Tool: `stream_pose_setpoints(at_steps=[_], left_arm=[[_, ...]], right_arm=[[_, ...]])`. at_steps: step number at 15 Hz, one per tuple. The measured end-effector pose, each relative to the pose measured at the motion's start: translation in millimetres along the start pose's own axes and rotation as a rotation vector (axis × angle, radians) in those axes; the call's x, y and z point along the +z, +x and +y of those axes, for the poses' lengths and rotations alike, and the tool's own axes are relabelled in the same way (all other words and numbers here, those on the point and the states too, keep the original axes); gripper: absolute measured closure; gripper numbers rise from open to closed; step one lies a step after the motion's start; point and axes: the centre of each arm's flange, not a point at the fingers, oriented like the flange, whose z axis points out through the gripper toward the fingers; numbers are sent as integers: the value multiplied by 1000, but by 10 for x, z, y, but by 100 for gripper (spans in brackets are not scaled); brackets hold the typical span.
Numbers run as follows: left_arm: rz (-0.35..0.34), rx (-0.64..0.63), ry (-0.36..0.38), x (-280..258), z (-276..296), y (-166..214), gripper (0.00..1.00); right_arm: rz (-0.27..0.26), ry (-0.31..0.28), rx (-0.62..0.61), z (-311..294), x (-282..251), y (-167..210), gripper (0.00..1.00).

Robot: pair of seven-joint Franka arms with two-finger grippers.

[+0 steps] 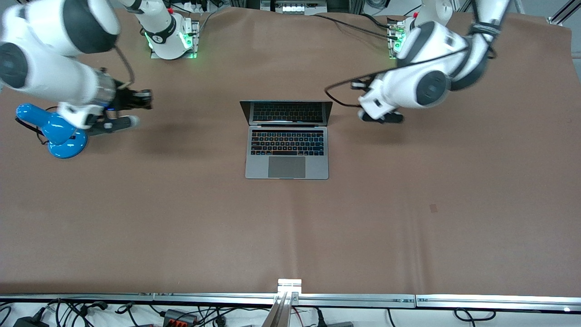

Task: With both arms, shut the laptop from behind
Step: 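Move the left gripper and the right gripper to the laptop screen's back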

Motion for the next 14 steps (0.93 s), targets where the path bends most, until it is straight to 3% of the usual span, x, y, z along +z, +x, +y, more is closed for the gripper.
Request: stream_pose_setpoints(at_steps=[3, 6, 9, 12, 14], left_arm=[[74, 0, 35, 586, 403, -349, 99], [114, -21, 16, 926, 571, -493, 99], [179, -43, -37, 947, 600, -372, 99], [215, -72, -94, 839, 538, -121, 99], [236, -71, -106, 711, 513, 63, 99]], right_arm=[[-8, 88, -49, -520, 536, 5, 99], [4, 59, -63, -1196, 991, -90, 99], [21, 6, -54, -2031, 1424, -363, 99], [39, -9, -51, -2198, 1681, -424, 99], [81, 4, -27, -2114, 1706, -288, 99]])
